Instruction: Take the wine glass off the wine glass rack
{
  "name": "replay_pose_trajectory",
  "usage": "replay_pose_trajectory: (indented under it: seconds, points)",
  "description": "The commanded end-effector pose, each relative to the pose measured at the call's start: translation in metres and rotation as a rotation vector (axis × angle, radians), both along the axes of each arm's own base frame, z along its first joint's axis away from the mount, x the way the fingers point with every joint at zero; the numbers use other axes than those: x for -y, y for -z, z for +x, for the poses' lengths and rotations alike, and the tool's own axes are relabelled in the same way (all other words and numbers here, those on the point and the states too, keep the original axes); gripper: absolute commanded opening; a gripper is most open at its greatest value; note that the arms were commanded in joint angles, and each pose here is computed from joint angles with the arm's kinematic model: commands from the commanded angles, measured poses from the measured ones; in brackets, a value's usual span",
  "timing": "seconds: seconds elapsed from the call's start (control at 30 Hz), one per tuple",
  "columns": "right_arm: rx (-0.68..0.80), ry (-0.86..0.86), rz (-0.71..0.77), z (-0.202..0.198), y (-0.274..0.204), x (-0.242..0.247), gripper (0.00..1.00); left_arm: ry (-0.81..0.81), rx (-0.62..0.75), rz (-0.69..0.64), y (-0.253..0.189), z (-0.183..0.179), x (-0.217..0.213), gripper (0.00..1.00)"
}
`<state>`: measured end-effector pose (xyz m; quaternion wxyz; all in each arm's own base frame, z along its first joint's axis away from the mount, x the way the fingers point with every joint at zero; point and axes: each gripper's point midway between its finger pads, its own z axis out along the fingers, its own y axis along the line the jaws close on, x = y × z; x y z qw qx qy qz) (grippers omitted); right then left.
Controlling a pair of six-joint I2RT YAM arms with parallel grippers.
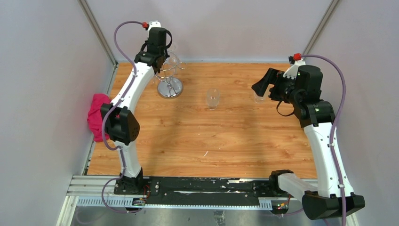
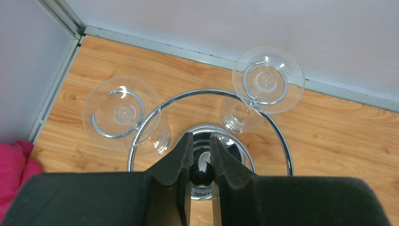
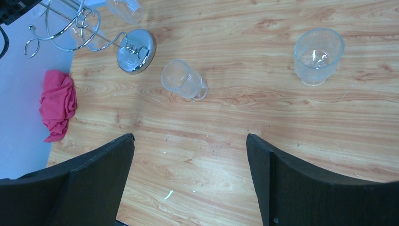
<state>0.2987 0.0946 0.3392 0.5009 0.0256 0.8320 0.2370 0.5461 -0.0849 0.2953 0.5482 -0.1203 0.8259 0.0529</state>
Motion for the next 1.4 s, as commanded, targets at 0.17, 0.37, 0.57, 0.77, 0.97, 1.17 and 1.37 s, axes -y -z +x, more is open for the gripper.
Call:
replay_pose_trajectory:
  seconds: [0.17, 0.37, 0.57, 0.77, 0.97, 1.17, 1.37]
  points:
    - [-0.001, 0.003, 0.023, 0.004, 0.002, 0.0, 0.93, 0.069, 0.043, -0.056, -0.03, -0.026, 0.008, 0.0]
    - [-0.003, -0.008, 0.037, 0.006, 0.002, -0.003, 0.93, 0.115, 0.063, -0.085, -0.048, -0.04, 0.013, 0.0]
    - [-0.005, -0.014, 0.046, 0.006, 0.002, -0.005, 0.93, 0.193, 0.042, -0.151, -0.044, -0.062, 0.026, 0.0]
    - [-0.007, -0.031, 0.067, 0.006, 0.002, -0.009, 0.93, 0.255, 0.059, -0.192, -0.046, -0.1, 0.043, 0.0]
    - [-0.01, -0.047, 0.088, 0.003, 0.003, -0.013, 0.92, 0.307, 0.055, -0.223, -0.045, -0.136, 0.052, 0.0]
    - [-0.011, -0.06, 0.11, 0.001, 0.003, -0.017, 0.92, 0.349, 0.058, -0.246, -0.046, -0.167, 0.06, 0.0]
    - [-0.01, -0.068, 0.123, 0.001, 0.002, -0.019, 0.91, 0.412, 0.041, -0.267, -0.04, -0.195, 0.079, 0.0]
